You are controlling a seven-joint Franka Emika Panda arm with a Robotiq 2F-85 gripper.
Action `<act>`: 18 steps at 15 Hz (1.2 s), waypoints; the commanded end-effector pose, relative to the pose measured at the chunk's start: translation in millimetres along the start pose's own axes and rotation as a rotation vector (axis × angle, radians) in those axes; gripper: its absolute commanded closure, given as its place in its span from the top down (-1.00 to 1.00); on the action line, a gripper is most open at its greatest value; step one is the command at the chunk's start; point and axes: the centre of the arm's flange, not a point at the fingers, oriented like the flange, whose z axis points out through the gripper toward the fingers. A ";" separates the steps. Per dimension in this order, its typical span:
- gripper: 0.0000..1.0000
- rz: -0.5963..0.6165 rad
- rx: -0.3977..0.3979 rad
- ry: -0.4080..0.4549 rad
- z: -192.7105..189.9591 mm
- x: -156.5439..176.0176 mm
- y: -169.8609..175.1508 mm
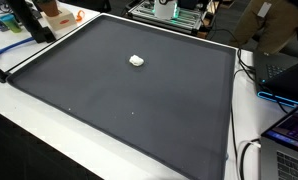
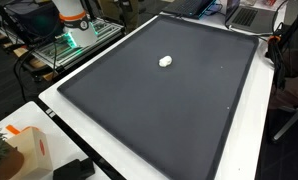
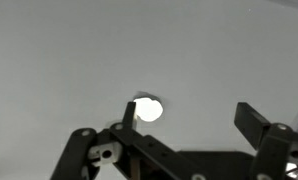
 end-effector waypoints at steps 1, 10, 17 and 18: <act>1.00 0.016 -0.024 0.030 15.7 2.2 3.6; 1.00 0.194 0.038 0.213 112.8 13.4 35.9; 1.00 0.185 0.067 0.179 134.0 25.9 11.6; 1.00 0.184 0.066 0.178 134.3 27.0 11.3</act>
